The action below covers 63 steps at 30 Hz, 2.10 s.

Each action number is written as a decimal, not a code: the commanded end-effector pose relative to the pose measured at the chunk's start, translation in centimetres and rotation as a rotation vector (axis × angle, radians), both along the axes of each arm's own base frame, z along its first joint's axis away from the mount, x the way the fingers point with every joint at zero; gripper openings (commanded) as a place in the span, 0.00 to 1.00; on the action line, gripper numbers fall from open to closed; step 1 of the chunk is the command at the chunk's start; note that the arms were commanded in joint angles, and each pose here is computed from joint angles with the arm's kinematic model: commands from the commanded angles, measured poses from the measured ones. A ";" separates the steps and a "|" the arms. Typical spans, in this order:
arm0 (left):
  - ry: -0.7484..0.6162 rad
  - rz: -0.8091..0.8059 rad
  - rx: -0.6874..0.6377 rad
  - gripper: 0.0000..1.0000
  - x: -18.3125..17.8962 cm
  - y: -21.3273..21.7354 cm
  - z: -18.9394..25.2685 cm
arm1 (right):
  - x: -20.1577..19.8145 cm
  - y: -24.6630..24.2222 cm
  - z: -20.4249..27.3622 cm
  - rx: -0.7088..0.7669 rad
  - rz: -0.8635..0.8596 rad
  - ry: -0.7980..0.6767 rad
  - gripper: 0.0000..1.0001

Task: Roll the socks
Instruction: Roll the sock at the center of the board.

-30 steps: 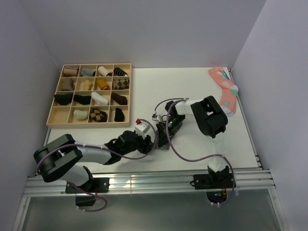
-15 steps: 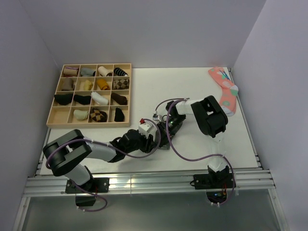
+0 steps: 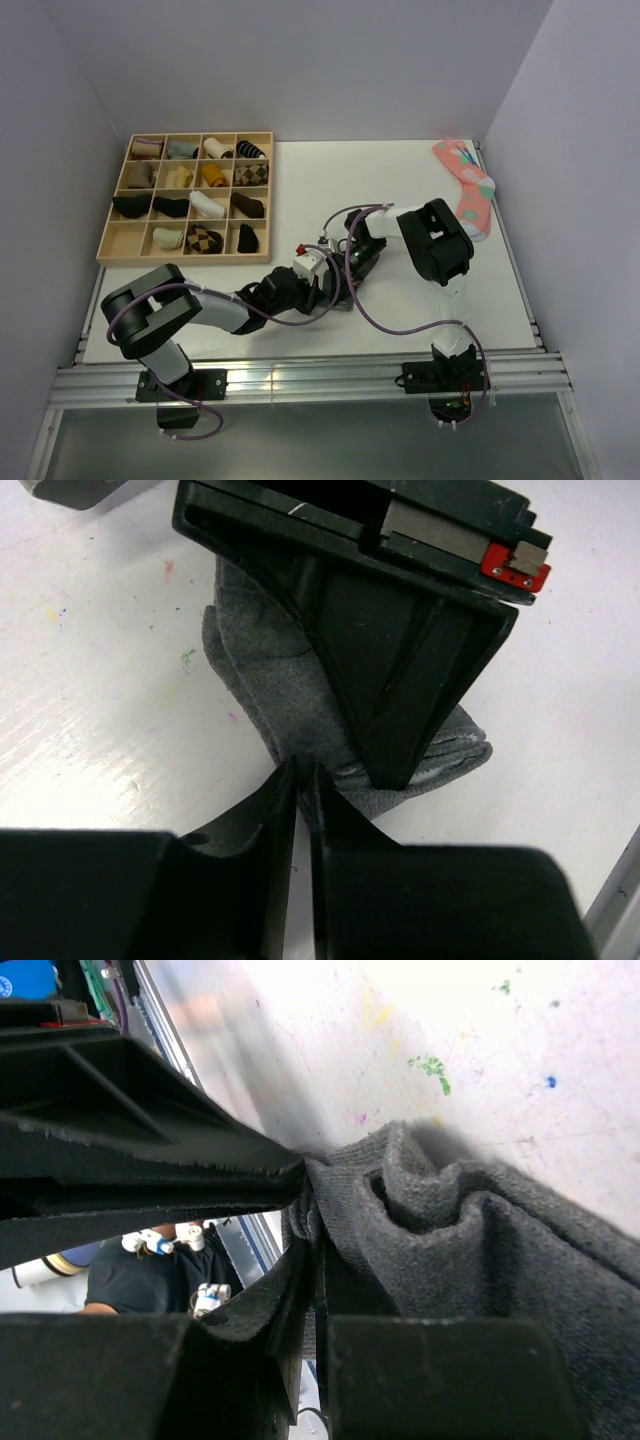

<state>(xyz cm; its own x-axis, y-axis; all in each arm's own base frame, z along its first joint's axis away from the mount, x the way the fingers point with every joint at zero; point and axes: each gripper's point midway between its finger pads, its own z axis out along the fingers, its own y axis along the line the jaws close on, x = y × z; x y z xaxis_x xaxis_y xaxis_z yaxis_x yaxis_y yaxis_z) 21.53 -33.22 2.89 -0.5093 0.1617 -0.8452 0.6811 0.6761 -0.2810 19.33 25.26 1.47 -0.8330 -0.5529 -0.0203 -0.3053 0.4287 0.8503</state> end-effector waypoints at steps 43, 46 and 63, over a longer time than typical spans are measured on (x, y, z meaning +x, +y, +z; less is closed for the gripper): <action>0.210 0.200 0.228 0.00 -0.2 0.0 -3.4 | 8.4 -7.3 9.3 -0.018 -0.178 -0.848 0.33; 0.231 0.186 0.218 0.00 -0.1 -0.6 -3.2 | 7.5 -7.7 10.1 0.008 -0.124 -0.956 0.32; 0.330 0.138 0.207 0.00 -0.1 -1.8 -4.3 | -0.4 -5.0 6.8 0.085 0.325 -1.339 0.29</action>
<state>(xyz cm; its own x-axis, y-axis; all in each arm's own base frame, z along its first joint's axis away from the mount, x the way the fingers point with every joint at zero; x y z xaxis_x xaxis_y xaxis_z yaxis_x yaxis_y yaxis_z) 23.41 -37.00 2.15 -0.7086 0.1409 -0.6914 0.4967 0.7956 -0.3470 17.75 19.57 8.24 -0.1117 -0.6562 -0.7463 -0.9835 0.1806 -0.0115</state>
